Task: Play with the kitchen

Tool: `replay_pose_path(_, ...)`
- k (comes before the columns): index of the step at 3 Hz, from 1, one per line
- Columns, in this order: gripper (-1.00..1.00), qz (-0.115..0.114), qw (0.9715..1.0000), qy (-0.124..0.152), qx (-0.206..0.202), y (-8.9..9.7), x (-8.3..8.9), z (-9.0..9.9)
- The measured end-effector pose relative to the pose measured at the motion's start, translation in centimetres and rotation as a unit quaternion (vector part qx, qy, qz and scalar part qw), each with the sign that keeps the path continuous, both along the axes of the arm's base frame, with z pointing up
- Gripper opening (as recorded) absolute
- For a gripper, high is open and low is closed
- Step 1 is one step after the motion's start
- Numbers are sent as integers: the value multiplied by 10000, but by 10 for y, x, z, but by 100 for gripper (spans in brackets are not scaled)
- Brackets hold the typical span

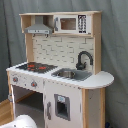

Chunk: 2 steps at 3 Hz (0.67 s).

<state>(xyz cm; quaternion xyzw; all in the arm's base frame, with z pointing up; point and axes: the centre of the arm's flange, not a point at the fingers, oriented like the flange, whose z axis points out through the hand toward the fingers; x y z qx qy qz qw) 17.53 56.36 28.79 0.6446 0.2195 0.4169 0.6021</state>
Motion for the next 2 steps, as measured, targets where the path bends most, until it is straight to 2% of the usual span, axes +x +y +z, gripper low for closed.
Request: replay_pose_path(2,100,-199,9975,375,-568,-15,-18,29)
